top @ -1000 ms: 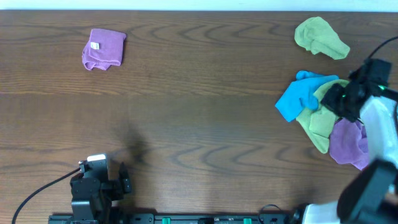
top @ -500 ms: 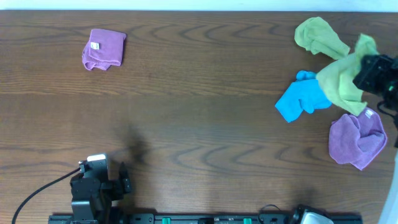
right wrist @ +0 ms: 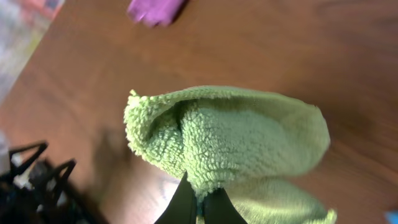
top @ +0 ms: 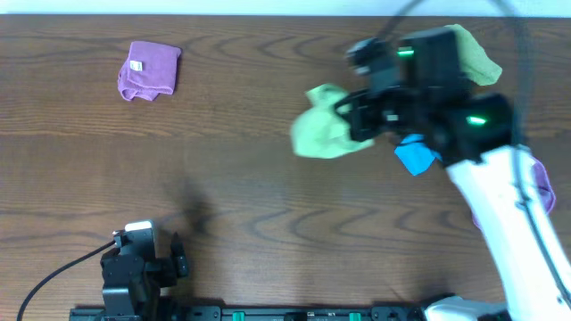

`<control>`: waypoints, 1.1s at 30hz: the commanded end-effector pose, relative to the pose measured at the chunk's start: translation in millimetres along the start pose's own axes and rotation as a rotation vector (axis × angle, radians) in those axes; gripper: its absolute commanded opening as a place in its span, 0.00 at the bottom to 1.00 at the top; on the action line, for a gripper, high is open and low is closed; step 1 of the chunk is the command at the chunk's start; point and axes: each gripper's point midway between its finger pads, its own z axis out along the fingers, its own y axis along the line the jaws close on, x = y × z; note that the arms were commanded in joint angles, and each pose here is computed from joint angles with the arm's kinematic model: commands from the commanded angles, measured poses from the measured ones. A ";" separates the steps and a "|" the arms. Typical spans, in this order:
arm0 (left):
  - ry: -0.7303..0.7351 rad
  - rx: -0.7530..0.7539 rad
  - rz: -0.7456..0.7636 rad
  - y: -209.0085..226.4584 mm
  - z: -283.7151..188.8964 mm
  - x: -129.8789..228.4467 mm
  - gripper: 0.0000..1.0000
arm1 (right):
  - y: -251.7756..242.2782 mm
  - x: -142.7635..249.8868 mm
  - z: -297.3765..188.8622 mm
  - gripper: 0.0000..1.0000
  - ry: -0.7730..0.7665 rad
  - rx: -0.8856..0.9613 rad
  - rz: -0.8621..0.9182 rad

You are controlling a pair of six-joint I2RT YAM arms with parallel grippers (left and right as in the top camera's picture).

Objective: Fold the cloth
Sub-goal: 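Lift the green cloth with the right gripper and drag it left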

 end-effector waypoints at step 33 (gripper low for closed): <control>0.005 -0.015 0.021 2.5 0.5 2.2 0.95 | -113.5 129.1 109.4 0.83 0.461 0.064 0.276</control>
